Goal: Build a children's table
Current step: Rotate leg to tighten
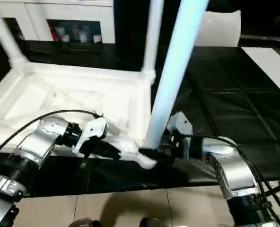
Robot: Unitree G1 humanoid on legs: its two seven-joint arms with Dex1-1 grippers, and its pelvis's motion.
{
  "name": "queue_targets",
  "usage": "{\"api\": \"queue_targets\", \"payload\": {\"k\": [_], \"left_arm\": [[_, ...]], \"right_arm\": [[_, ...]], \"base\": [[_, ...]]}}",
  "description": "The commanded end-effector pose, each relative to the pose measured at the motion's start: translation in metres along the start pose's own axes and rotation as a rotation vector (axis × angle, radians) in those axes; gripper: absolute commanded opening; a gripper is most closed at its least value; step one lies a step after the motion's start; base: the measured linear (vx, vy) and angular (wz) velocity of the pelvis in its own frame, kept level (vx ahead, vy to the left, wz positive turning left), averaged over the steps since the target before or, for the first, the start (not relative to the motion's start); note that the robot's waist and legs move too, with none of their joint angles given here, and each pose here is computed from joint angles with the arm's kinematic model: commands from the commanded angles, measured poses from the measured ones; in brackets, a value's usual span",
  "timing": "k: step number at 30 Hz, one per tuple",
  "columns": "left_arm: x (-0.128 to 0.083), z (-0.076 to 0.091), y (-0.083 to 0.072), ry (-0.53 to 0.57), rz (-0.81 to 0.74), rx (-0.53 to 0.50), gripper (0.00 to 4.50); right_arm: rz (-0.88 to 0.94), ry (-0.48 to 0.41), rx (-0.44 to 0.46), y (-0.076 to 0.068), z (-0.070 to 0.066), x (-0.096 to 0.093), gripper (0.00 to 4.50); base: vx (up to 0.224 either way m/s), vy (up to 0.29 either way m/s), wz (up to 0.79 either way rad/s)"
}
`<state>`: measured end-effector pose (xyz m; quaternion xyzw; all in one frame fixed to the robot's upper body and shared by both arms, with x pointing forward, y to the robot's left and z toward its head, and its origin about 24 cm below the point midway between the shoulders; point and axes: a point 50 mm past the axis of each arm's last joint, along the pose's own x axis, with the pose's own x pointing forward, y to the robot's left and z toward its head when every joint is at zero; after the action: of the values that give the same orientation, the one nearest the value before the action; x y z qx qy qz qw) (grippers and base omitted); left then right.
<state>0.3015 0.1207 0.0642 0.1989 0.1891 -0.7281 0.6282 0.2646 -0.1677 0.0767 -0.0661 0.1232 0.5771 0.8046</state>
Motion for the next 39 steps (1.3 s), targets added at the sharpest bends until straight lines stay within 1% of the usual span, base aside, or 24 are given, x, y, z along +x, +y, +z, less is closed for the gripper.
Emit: {"api": "queue_targets", "payload": {"k": [1, 4, 5, 8, 11, 13, 14, 15, 16, 19, 20, 21, 24, 25, 29, 31, 33, 35, 37, 39], "left_arm": [[0.008, 0.005, -0.003, 0.03, -0.122, 0.048, 0.0], [0.008, 0.006, -0.002, 0.033, -0.14, 0.056, 0.0], [0.008, 0.007, -0.002, 0.034, -0.148, 0.06, 0.0], [0.007, 0.009, -0.001, 0.04, -0.172, 0.077, 0.0], [0.007, 0.009, 0.0, 0.044, -0.18, 0.083, 0.0], [0.007, 0.009, 0.0, 0.045, -0.181, 0.086, 0.0], [0.007, 0.01, 0.001, 0.044, -0.181, 0.087, 0.0], [0.007, 0.01, 0.001, 0.044, -0.181, 0.087, 0.0], [0.007, 0.01, 0.001, 0.042, -0.182, 0.087, 0.0], [0.007, 0.01, 0.001, 0.041, -0.183, 0.087, 0.0], [0.007, 0.01, 0.001, 0.04, -0.184, 0.087, 0.0], [0.007, 0.01, 0.001, 0.038, -0.184, 0.085, 0.0], [0.007, 0.01, 0.001, 0.034, -0.184, 0.082, 0.0], [0.008, 0.009, 0.001, 0.032, -0.185, 0.081, 0.0], [0.008, 0.009, 0.001, 0.025, -0.18, 0.073, 0.0], [0.009, 0.009, 0.002, 0.018, -0.168, 0.067, 0.0], [0.012, 0.011, 0.004, 0.007, -0.133, 0.052, 0.0], [0.016, 0.014, 0.006, -0.006, -0.086, 0.023, 0.0], [0.029, 0.02, 0.013, -0.043, 0.016, -0.036, 0.0], [0.034, 0.022, 0.015, -0.061, 0.057, -0.063, 0.0]], "right_arm": [[0.1, -0.015, -0.012, 0.003, 0.006, -0.004, 4.12], [0.139, -0.015, -0.011, 0.004, 0.007, -0.005, 3.88], [0.159, -0.008, -0.014, 0.004, 0.007, -0.005, 3.65], [0.209, 0.011, -0.021, 0.004, 0.006, -0.004, 3.54], [0.234, 0.025, -0.017, 0.004, 0.004, -0.004, 3.21], [0.249, 0.031, -0.011, 0.005, 0.004, -0.004, 3.11], [0.263, 0.035, -0.006, 0.006, 0.003, -0.003, 2.98], [0.263, 0.035, -0.006, 0.006, 0.003, -0.003, 2.98], [0.279, 0.039, 0.002, 0.007, 0.003, -0.003, 2.73], [0.298, 0.044, 0.017, 0.009, 0.002, -0.003, 2.62], [0.304, 0.045, 0.021, 0.009, 0.002, -0.003, 2.52], [0.31, 0.045, 0.027, 0.01, 0.002, -0.003, 2.33], [0.317, 0.043, 0.035, 0.011, 0.002, -0.003, 2.27], [0.321, 0.042, 0.039, 0.012, 0.002, -0.003, 2.14], [0.319, 0.033, 0.061, 0.014, 0.002, -0.002, 2.06], [0.3, 0.019, 0.078, 0.014, 0.002, 0.0, 2.06], [0.236, -0.012, 0.101, 0.014, 0.002, 0.007, 2.06], [0.135, -0.031, 0.115, 0.011, 0.001, 0.016, 2.05], [-0.001, -0.072, 0.16, 0.011, 0.002, 0.034, 2.05], [-0.051, -0.088, 0.183, 0.011, 0.002, 0.041, 2.04]], "base": [[0.0, 0.0, 0.0], [0.0, 0.0, 0.0], [0.0, 0.0, 0.0], [0.0, 0.0, 0.0], [0.0, 0.0, 0.0], [0.0, 0.0, 0.0], [0.0, 0.0, 0.0], [0.0, 0.0, 0.0], [0.0, 0.0, 0.0], [0.0, 0.0, 0.0], [0.0, 0.0, 0.0], [0.0, 0.0, 0.0], [0.0, 0.0, 0.0], [0.0, 0.0, 0.0], [0.0, 0.0, 0.0], [0.0, 0.0, 0.0], [0.0, 0.0, 0.0], [0.0, 0.0, 0.0], [0.0, 0.0, 0.0], [0.0, 0.0, 0.0]]}}
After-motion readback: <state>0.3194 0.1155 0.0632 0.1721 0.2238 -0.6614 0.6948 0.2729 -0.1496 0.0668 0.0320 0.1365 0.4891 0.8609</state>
